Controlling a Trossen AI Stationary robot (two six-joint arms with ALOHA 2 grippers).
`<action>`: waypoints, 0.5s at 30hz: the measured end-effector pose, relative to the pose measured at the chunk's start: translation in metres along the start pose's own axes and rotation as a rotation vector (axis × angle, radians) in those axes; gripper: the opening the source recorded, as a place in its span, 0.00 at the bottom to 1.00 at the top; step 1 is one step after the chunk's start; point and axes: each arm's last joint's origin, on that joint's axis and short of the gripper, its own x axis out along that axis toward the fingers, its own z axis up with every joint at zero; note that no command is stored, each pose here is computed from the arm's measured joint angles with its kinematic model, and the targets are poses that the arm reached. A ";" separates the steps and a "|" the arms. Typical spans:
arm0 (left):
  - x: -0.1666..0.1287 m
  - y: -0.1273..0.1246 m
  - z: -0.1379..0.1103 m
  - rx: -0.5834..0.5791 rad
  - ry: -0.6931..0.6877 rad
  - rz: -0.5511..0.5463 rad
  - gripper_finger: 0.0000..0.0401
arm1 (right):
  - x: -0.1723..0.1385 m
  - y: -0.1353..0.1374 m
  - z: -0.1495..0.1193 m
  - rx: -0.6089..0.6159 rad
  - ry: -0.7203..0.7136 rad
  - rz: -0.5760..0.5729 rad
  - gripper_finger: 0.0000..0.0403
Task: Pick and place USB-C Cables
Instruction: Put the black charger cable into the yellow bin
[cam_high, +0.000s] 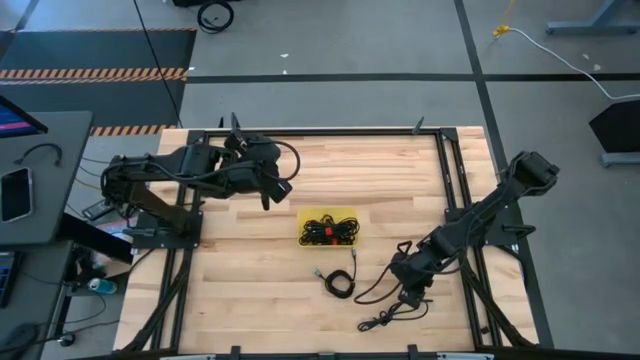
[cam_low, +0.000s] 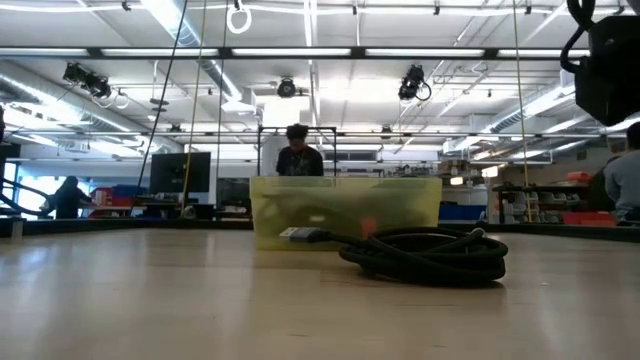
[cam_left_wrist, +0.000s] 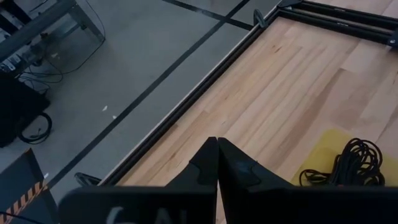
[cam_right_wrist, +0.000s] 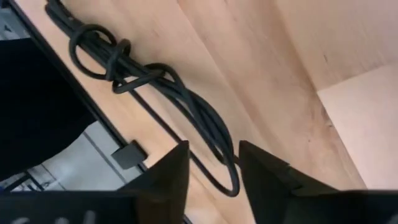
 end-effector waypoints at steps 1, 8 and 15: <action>0.000 0.000 0.000 0.000 0.000 0.000 0.02 | 0.002 0.000 0.000 0.002 0.004 -0.006 0.40; 0.000 0.000 0.000 -0.003 0.000 0.000 0.02 | 0.018 0.001 -0.004 -0.037 0.066 -0.030 0.53; 0.000 0.000 0.000 -0.003 0.000 0.000 0.02 | 0.041 0.006 -0.008 -0.066 0.096 -0.030 0.55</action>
